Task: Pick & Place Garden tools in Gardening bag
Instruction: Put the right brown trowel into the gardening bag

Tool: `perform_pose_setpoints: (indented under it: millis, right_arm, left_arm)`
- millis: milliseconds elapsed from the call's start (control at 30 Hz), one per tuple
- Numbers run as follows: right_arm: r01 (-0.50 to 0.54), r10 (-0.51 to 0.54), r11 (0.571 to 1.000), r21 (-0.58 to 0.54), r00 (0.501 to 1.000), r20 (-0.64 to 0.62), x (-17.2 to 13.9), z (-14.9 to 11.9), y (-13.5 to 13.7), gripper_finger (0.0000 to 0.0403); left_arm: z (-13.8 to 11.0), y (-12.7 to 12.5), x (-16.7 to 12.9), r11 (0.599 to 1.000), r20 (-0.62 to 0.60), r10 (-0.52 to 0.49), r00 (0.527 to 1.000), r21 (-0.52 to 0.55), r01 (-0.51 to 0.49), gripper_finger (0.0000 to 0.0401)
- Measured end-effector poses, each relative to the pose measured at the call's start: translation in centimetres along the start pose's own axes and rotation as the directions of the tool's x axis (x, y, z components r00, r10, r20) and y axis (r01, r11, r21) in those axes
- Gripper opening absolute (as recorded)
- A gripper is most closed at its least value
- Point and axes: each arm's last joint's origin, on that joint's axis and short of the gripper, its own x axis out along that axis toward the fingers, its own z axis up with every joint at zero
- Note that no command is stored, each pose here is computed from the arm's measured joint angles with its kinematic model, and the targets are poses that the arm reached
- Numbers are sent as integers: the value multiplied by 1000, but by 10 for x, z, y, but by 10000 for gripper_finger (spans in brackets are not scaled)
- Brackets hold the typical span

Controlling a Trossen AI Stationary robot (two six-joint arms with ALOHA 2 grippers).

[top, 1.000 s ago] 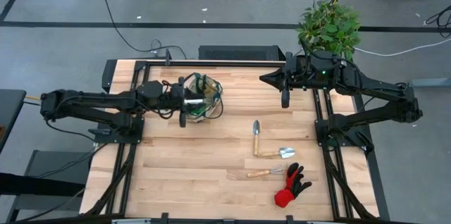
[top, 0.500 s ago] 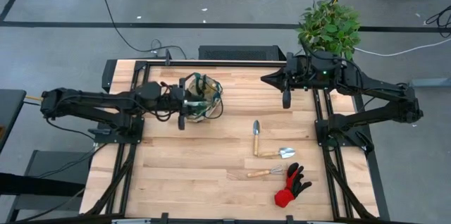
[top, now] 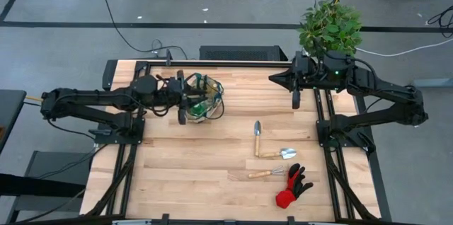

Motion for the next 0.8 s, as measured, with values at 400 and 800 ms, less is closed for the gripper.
perform_pose_setpoints:
  millis: [400, 800]
  right_arm:
    - [0, 0, 1000, -27, 1000, -19, -21, -2, 1, 0]
    - [-28, 34, 999, 43, 987, -157, -21, -15, 2, 0]
  left_arm:
    - [12, 0, -1, 1000, 30, 14, 999, -3, -14, 103]
    - [11, 1, -1, 999, 27, 41, 999, -2, -41, 103]
